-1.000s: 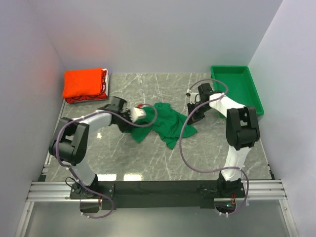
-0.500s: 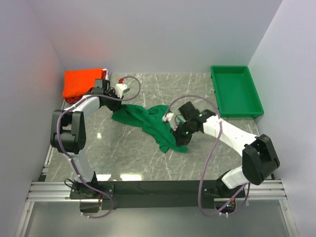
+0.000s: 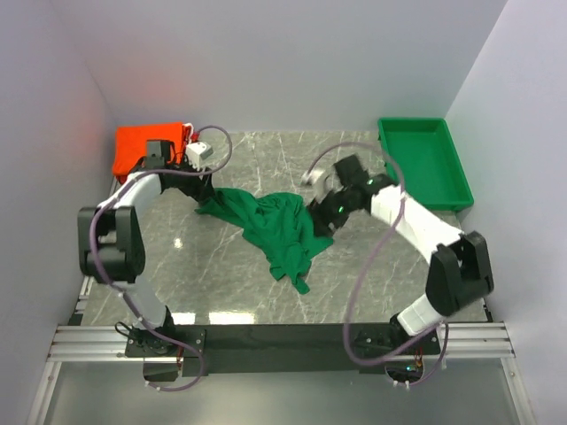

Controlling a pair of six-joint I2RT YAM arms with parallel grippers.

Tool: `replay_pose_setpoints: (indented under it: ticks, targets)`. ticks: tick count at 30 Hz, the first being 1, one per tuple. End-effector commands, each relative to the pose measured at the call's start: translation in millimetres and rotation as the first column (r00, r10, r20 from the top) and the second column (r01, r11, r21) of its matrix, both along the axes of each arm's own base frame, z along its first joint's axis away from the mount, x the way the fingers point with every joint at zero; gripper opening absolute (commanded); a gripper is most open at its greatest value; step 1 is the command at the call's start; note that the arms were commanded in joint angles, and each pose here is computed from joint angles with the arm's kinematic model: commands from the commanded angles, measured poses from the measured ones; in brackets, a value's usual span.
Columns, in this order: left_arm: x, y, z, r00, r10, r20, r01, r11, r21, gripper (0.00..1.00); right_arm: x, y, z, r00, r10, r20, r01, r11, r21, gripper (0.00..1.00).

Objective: Fold and stack the t-shirts
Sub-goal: Flatten the tshirt out

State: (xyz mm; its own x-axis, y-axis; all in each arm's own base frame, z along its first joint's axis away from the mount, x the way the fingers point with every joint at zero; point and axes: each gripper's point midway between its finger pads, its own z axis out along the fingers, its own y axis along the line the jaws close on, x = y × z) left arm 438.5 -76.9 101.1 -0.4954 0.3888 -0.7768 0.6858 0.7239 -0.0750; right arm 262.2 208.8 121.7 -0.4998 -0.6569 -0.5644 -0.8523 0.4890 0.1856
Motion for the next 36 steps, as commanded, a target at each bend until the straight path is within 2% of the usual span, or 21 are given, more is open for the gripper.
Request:
replay_pose_setpoints:
  ticks: [1, 2, 6, 8, 9, 13, 18, 20, 21, 24, 25, 27, 28, 30, 31, 32, 33, 35, 36]
  targets:
    - [-34, -28, 64, 0.978, -0.135, 0.159, 0.15, 0.985, -0.084, 0.75, 41, -24, -10, 0.967, -0.231, -0.108, 0.233, 0.973, 0.003, 0.65]
    - [-47, -30, 58, 0.979, -0.147, 0.143, 0.162, 0.982, -0.096, 0.76, 45, -26, -16, 0.953, -0.269, -0.139, 0.271, 0.963, -0.007, 0.65]
    - [-92, -90, 60, 0.921, -0.343, 0.183, 0.357, 0.932, -0.053, 0.78, 55, -33, -49, 0.914, -0.365, -0.178, 0.356, 0.931, -0.081, 0.65]
    - [-120, -125, 49, 0.872, -0.454, 0.182, 0.466, 0.885, -0.026, 0.78, 60, -34, -65, 0.893, -0.404, -0.198, 0.39, 0.915, -0.105, 0.65]
    - [-135, -147, 48, 0.827, -0.525, 0.201, 0.535, 0.845, 0.004, 0.78, 61, -32, -68, 0.888, -0.41, -0.208, 0.396, 0.912, -0.106, 0.65]
    - [-154, -179, 28, 0.782, -0.589, 0.203, 0.587, 0.806, 0.076, 0.78, 59, -30, -94, 0.847, -0.455, -0.276, 0.428, 0.891, -0.155, 0.66]
    - [-166, -205, 11, 0.722, -0.657, 0.217, 0.647, 0.752, 0.122, 0.77, 55, -40, -118, 0.806, -0.523, -0.278, 0.471, 0.85, -0.234, 0.63]
    - [-170, -216, 6, 0.697, -0.679, 0.231, 0.664, 0.733, 0.149, 0.76, 53, -41, -124, 0.792, -0.535, -0.295, 0.473, 0.842, -0.257, 0.53]
    - [-173, -225, 4, 0.67, -0.7, 0.249, 0.683, 0.712, 0.164, 0.76, 52, -41, -127, 0.79, -0.531, -0.306, 0.464, 0.845, -0.267, 0.37]
    - [-183, -238, -11, 0.629, -0.74, 0.239, 0.717, 0.671, 0.19, 0.76, 56, -40, -124, 0.79, -0.526, -0.314, 0.457, 0.847, -0.27, 0.07]
    - [-184, -240, -17, 0.622, -0.749, 0.229, 0.723, 0.662, 0.2, 0.76, 55, -44, -124, 0.789, -0.526, -0.317, 0.449, 0.846, -0.289, 0.0]
    - [-186, -239, -34, 0.611, -0.77, 0.185, 0.737, 0.638, 0.223, 0.74, 59, -49, -119, 0.791, -0.528, -0.309, 0.452, 0.845, -0.287, 0.0]
    - [-185, -238, -37, 0.611, -0.773, 0.173, 0.737, 0.634, 0.233, 0.71, 63, -55, -113, 0.794, -0.534, -0.292, 0.463, 0.841, -0.28, 0.0]
    - [-184, -227, -46, 0.625, -0.772, 0.117, 0.733, 0.632, 0.252, 0.5, 68, -66, -106, 0.8, -0.545, -0.252, 0.478, 0.832, -0.282, 0.0]
    - [-184, -222, -46, 0.632, -0.769, 0.098, 0.732, 0.633, 0.251, 0.4, 71, -71, -97, 0.804, -0.551, -0.226, 0.49, 0.827, -0.275, 0.0]
    - [-186, -216, -42, 0.641, -0.763, 0.079, 0.732, 0.639, 0.236, 0.22, 74, -79, -93, 0.805, -0.556, -0.207, 0.497, 0.822, -0.277, 0.0]
    - [-180, -205, -24, 0.668, -0.738, 0.101, 0.708, 0.671, 0.219, 0.15, 78, -88, -88, 0.803, -0.571, -0.173, 0.513, 0.809, -0.286, 0.0]
    - [-187, -196, 2, 0.662, -0.739, 0.126, 0.723, 0.674, 0.153, 0.04, 84, -99, -75, 0.81, -0.574, -0.123, 0.526, 0.803, -0.281, 0.0]
    - [-197, -174, 16, 0.663, -0.74, 0.113, 0.725, 0.672, 0.151, 0.01, 90, -108, -70, 0.806, -0.586, -0.089, 0.541, 0.789, -0.29, 0.0]
